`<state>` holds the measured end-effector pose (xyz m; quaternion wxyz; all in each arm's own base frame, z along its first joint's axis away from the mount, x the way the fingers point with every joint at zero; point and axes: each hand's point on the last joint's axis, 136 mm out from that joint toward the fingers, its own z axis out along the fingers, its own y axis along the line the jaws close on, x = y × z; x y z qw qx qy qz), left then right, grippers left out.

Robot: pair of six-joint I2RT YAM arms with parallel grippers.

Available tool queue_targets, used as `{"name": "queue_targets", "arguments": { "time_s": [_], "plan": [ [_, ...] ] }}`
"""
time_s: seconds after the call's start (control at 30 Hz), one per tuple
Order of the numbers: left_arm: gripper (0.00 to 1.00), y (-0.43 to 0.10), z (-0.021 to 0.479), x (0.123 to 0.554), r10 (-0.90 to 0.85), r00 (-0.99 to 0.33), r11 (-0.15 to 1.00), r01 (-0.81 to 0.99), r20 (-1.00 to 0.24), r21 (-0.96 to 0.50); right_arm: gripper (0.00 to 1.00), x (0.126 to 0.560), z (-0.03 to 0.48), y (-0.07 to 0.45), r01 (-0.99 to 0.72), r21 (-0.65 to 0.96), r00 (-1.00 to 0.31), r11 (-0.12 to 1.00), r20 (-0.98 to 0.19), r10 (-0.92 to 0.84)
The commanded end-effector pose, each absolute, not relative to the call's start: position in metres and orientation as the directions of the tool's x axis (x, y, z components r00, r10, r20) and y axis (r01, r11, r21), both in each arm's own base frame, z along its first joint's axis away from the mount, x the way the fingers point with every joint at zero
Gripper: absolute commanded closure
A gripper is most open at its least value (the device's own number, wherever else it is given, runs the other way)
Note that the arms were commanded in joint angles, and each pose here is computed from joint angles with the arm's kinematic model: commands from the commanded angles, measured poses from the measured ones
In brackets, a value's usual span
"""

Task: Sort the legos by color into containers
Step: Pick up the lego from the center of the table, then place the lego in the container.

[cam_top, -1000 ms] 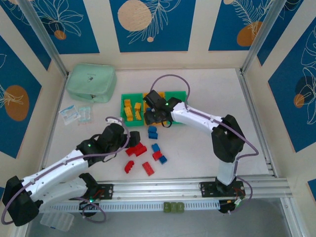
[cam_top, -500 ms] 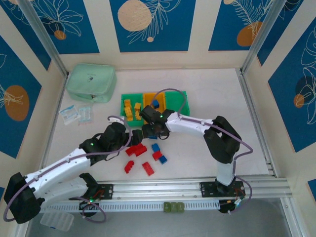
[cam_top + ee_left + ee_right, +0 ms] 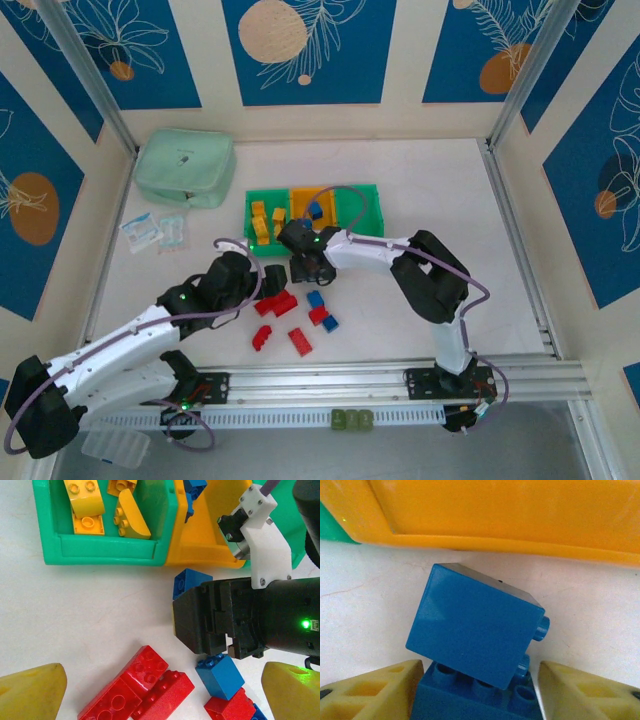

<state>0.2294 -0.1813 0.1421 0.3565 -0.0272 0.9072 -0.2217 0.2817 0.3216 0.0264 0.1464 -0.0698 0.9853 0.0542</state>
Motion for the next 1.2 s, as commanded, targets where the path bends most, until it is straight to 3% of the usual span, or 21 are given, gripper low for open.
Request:
{"name": "queue_targets", "arguments": {
  "time_s": [0.0,0.3,0.57,0.83,1.17],
  "plan": [
    [0.01,-0.178,0.141,0.231,-0.223,-0.740,0.900,0.095,-0.635,-0.426,0.42,0.286,0.033,0.327,-0.164,0.079,-0.936,0.983,-0.327,-0.130],
    [0.01,-0.176,0.146,0.231,-0.222,-0.734,0.896,0.105,-0.642,-0.430,0.56,0.283,0.060,0.320,-0.179,0.088,-0.922,0.980,-0.362,-0.136],
    [0.01,-0.183,0.155,0.235,-0.193,-0.734,0.897,0.137,-0.651,-0.421,0.56,0.287,0.110,0.309,-0.212,0.098,-0.877,0.972,-0.458,-0.145],
    [0.01,-0.198,0.160,0.244,-0.167,-0.739,0.888,0.175,-0.652,-0.426,0.57,0.327,0.131,0.308,-0.270,0.073,-0.839,0.960,-0.507,-0.198],
    [0.01,-0.201,0.163,0.258,-0.160,-0.731,0.894,0.177,-0.664,-0.411,0.55,0.396,0.113,0.313,-0.263,0.027,-0.833,0.964,-0.511,-0.213]
  ]
}}
